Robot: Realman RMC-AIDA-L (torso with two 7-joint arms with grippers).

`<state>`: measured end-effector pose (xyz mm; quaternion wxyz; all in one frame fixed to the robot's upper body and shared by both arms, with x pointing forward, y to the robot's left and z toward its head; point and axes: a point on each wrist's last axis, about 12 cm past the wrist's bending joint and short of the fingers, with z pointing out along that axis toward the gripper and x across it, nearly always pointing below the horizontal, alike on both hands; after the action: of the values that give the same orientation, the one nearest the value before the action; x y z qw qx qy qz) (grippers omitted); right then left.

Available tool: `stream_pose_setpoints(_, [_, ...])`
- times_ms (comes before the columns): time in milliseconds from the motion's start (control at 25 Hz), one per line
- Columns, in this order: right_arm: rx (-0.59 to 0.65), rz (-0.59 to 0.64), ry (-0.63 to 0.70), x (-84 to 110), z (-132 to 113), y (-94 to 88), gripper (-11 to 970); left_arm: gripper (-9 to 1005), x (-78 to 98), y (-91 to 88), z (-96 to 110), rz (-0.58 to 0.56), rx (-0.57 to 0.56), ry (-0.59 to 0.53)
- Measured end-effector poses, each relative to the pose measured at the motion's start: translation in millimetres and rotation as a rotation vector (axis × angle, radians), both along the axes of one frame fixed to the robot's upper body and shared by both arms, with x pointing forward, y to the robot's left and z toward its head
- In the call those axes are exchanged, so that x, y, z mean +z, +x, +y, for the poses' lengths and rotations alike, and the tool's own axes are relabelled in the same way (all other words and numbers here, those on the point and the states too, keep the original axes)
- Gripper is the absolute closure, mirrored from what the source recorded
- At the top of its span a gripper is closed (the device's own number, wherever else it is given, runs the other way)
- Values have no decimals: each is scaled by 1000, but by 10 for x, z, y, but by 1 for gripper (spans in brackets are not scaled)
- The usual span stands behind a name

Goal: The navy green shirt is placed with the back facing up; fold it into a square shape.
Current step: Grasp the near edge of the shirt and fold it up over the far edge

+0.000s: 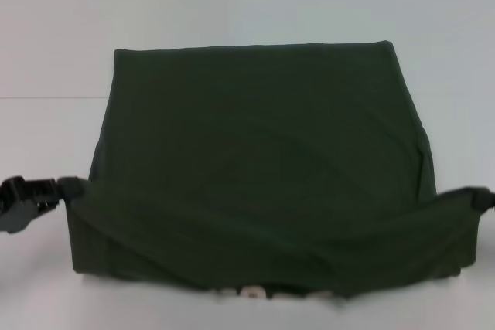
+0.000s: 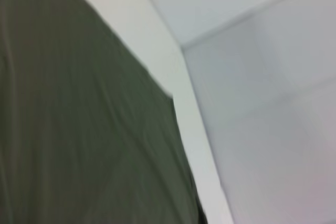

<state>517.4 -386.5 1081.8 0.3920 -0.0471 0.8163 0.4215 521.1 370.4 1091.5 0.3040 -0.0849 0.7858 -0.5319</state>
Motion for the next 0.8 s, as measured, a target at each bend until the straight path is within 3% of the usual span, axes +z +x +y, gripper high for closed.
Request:
stream_pose_setpoints(240, [-127,-26,34,-73,40,95,914,954,-77,57,-24,-59,140,-37])
stream_pose_setpoints(800, [-330,-65,38,-176,258,409,914,952,-205,242,-224,-148,300,-24])
